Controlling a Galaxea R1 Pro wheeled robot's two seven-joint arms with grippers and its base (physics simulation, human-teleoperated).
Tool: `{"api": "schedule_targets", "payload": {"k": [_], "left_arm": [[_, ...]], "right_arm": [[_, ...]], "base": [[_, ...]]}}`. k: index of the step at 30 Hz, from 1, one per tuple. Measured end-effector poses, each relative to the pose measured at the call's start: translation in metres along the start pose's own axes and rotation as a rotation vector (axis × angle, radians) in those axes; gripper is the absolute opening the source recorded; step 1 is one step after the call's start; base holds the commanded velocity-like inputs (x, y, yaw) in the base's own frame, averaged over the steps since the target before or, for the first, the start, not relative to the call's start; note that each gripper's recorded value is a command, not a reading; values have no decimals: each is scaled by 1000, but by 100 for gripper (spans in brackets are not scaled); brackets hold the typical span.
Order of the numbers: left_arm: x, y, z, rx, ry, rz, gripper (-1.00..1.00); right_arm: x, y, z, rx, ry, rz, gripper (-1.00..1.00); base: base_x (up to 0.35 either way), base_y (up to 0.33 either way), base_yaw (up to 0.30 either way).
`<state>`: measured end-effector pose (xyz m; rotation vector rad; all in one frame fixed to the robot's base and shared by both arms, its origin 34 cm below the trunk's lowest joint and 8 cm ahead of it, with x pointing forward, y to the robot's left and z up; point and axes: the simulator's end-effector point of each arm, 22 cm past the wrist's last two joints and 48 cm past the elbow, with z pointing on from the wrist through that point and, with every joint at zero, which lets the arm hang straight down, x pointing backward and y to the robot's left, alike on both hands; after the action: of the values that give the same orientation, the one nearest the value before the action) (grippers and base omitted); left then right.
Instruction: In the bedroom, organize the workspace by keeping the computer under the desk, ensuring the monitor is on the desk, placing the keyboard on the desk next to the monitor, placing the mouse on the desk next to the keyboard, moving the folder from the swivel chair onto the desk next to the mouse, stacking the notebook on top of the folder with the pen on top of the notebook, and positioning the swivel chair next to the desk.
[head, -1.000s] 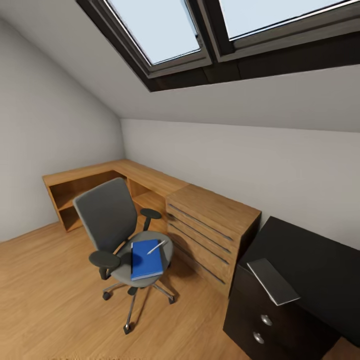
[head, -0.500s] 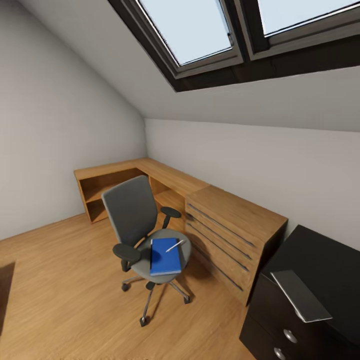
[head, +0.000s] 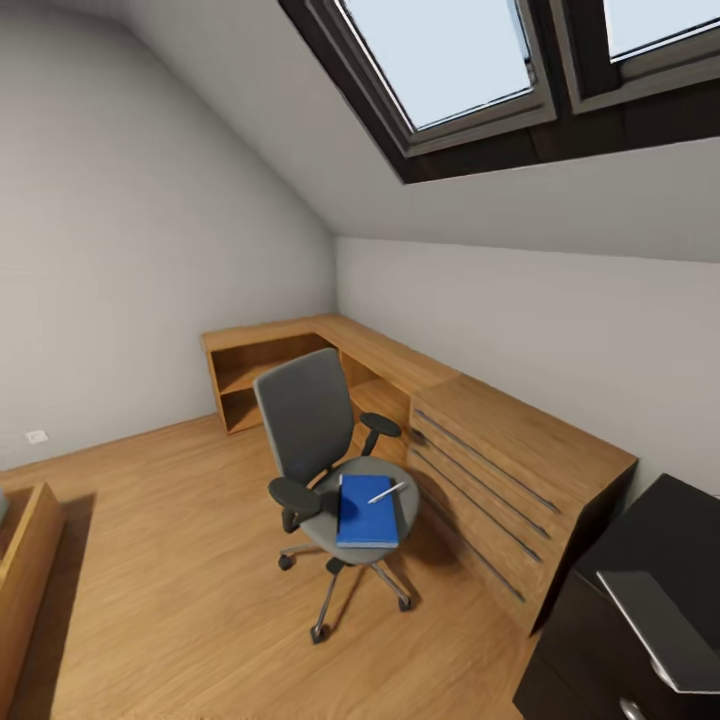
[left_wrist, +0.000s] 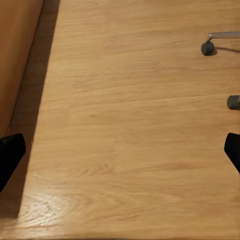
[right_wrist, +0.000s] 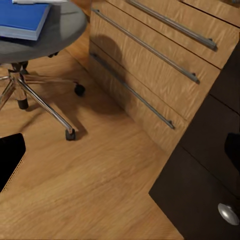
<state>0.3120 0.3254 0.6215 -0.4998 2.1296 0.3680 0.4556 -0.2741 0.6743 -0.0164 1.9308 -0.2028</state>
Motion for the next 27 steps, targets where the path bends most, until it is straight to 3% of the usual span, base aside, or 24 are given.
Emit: {"api": "schedule_targets", "payload": {"k": [27], "left_arm": [[0, -2, 0, 3, 1, -1, 100]], "right_arm": [[5, -1, 1, 1, 27, -9, 100]], "base": [[0, 0, 281]]}}
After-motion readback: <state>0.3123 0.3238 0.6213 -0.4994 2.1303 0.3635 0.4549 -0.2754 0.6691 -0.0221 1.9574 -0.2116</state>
